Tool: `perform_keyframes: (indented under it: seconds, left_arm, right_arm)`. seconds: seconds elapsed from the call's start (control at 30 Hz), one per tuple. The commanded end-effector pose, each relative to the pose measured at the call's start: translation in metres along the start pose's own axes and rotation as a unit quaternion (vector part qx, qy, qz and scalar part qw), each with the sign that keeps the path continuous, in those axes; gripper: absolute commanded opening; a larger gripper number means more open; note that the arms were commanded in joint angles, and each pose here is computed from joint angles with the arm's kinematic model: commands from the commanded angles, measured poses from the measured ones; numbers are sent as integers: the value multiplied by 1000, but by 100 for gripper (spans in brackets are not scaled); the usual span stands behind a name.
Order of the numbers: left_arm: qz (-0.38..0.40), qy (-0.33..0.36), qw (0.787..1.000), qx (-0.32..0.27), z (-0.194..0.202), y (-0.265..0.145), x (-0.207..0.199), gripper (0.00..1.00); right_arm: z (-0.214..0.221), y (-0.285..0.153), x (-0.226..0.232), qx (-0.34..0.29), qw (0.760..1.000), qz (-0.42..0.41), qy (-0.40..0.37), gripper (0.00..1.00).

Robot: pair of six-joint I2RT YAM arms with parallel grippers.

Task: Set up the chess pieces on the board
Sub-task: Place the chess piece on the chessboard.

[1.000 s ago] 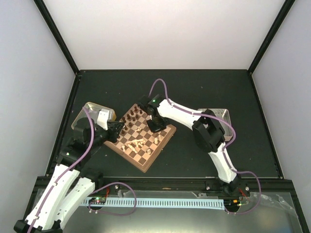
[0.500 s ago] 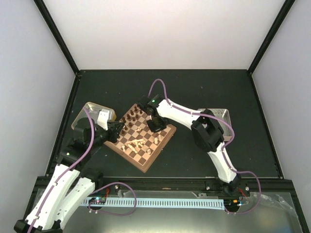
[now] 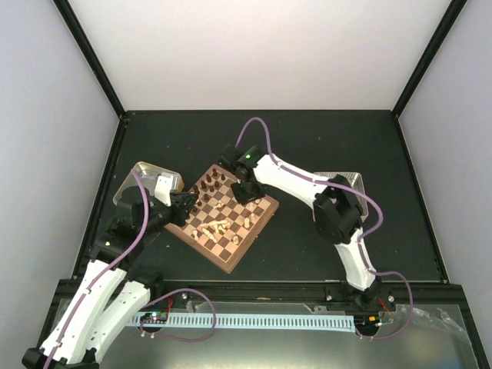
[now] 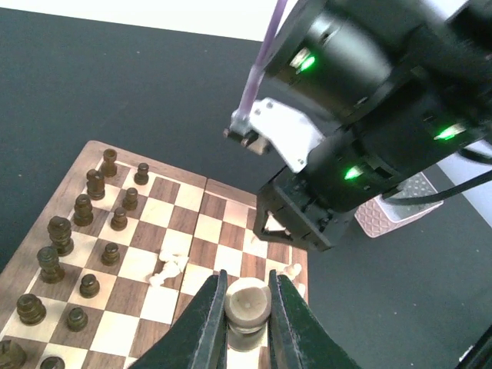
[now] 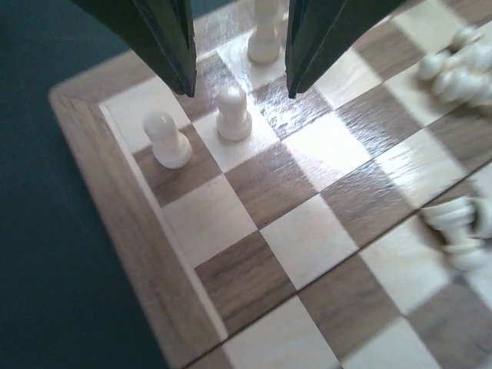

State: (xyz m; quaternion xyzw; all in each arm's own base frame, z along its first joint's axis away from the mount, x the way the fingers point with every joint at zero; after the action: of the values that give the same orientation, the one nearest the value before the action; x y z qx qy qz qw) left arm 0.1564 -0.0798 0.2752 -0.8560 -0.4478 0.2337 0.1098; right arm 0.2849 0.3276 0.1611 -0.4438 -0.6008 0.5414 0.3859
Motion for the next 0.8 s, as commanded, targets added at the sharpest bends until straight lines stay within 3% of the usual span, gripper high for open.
perform_keyframes:
  seconds: [0.0,0.2,0.33,0.53,0.77]
  left_arm:
    - [39,-10,999,-18,-9,-1,-8,2]
    - [135,-56,988,-52,-29,0,-24,2]
    - [217,-97,969,-67,-49,3,-37,2]
    - [274,-152,949,-42,-69,16,-52,2]
    - [308,-189,932,-40,-78,27,-71,2]
  right_arm:
    - [3,-67,-8,-99,993,-50,30,34]
    - [36,-118,-18,-224,953,-206,-1,43]
    - [70,-149,-25,-310,895,-316,-46,52]
    - [100,-172,-29,-386,827,-398,-95,63]
    - [102,-187,-31,-419,808,-400,-106,65]
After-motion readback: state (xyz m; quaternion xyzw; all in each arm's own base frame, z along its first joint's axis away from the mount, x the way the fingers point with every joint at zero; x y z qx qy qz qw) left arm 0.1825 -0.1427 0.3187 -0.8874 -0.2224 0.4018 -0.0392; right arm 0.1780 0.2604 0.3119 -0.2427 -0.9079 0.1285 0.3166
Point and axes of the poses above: each gripper's point midway between its finger pads, its own y axis out along the fingers, its own x axis along the line the jaws close on, z = x × y, the point moved 9 cm from there along -y, back along the fingers, and after that the axes turned 7 degrees about y, right-handed, at the moved point
